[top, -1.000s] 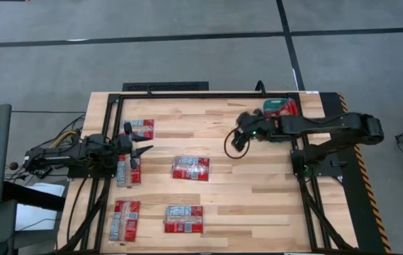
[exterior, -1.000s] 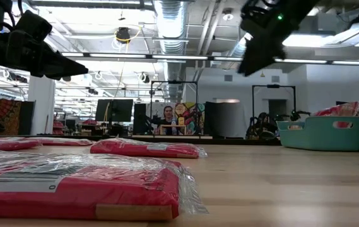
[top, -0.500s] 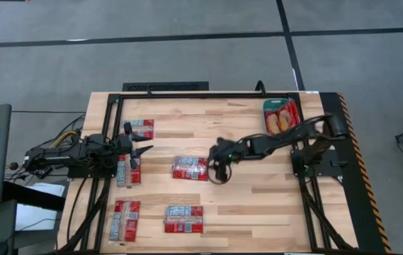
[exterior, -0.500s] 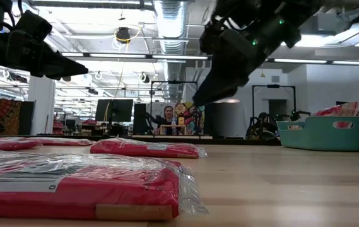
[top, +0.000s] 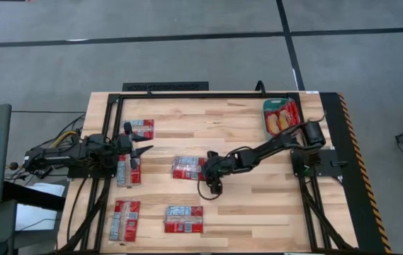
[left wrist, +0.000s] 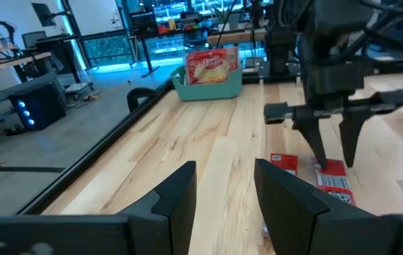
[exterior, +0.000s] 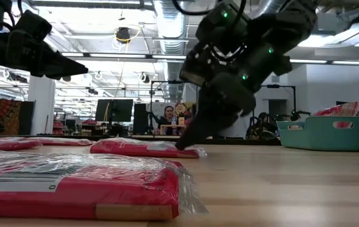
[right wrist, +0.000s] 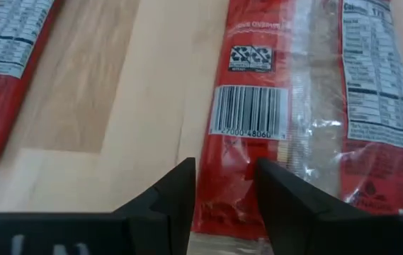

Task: Sort popcorn bags into baskets
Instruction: Put the popcorn bag into the green bin

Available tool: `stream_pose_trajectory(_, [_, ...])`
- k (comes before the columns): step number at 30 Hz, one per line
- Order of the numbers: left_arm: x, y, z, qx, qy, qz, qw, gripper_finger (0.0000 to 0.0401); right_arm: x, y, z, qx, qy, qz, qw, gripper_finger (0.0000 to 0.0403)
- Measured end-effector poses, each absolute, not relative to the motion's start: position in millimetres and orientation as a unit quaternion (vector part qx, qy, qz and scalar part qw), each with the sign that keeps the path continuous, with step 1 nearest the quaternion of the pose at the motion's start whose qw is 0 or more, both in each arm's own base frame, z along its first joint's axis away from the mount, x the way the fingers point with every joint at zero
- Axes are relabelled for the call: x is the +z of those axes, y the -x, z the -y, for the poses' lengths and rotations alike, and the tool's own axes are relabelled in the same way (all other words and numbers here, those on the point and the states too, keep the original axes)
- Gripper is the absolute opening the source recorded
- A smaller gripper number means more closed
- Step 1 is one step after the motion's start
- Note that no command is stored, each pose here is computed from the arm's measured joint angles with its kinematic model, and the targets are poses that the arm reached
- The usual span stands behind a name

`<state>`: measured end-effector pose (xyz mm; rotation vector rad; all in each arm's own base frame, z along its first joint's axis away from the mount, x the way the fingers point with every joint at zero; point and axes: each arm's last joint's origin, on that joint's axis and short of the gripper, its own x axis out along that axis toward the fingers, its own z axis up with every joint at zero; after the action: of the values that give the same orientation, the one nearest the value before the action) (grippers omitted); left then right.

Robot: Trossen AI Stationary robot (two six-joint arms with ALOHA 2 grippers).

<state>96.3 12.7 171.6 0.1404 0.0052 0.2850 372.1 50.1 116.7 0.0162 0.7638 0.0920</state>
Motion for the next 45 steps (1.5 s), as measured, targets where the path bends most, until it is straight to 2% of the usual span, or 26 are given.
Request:
stream_pose_trajectory(7, [171, -96, -13, 0.145, -0.06, -0.002, 0.988, 0.0135, 102, -376, -49, -0.002, 0.013, -0.385, 0.923, 0.0152])
stream_pose_trajectory(10, [171, -97, -13, 0.137, -0.02, 0.002, 0.99, 0.0135, 93, -375, -48, -0.014, 0.021, -0.402, 0.915, 0.0123])
stream_pose_trajectory(13, [171, -97, -11, 0.109, 0.089, 0.017, 0.99, 0.0135, 87, -375, -48, -0.015, 0.022, -0.41, 0.912, 0.009])
stream_pose_trajectory(20, [173, -98, -10, 0.095, 0.101, 0.042, 0.989, 0.0135, 101, -372, -56, -0.008, 0.019, -0.392, 0.92, 0.0009])
stream_pose_trajectory(23, [173, -98, -12, 0.12, 0.139, 0.05, 0.982, 0.0135, 118, -367, -57, -0.001, 0.021, -0.39, 0.921, 0.0007])
stream_pose_trajectory(28, [173, -98, -9, 0.072, 0.169, 0.043, 0.982, 0.0135, 163, -356, -55, 0.007, 0.002, -0.362, 0.932, 0.0004])
stream_pose_trajectory(32, [173, -98, -10, 0.087, 0.187, 0.049, 0.977, 0.0135, 191, -345, -50, 0.038, -0.037, -0.332, 0.942, 0.0004])
stream_pose_trajectory(37, [172, -100, -10, 0.088, 0.151, 0.039, 0.984, 0.0135, 222, -325, -47, 0.069, -0.072, -0.293, 0.951, 0.0003])
stream_pose_trajectory(42, [174, -109, -1, 0.034, 0.086, 0.03, 0.995, 0.0136, 247, -304, -40, 0.093, -0.107, -0.26, 0.955, 0.0003])
stream_pose_trajectory(45, [174, -117, 3, 0.052, 0.046, 0.026, 0.997, 0.0144, 258, -293, -34, 0.097, -0.122, -0.243, 0.957, 0.0003])
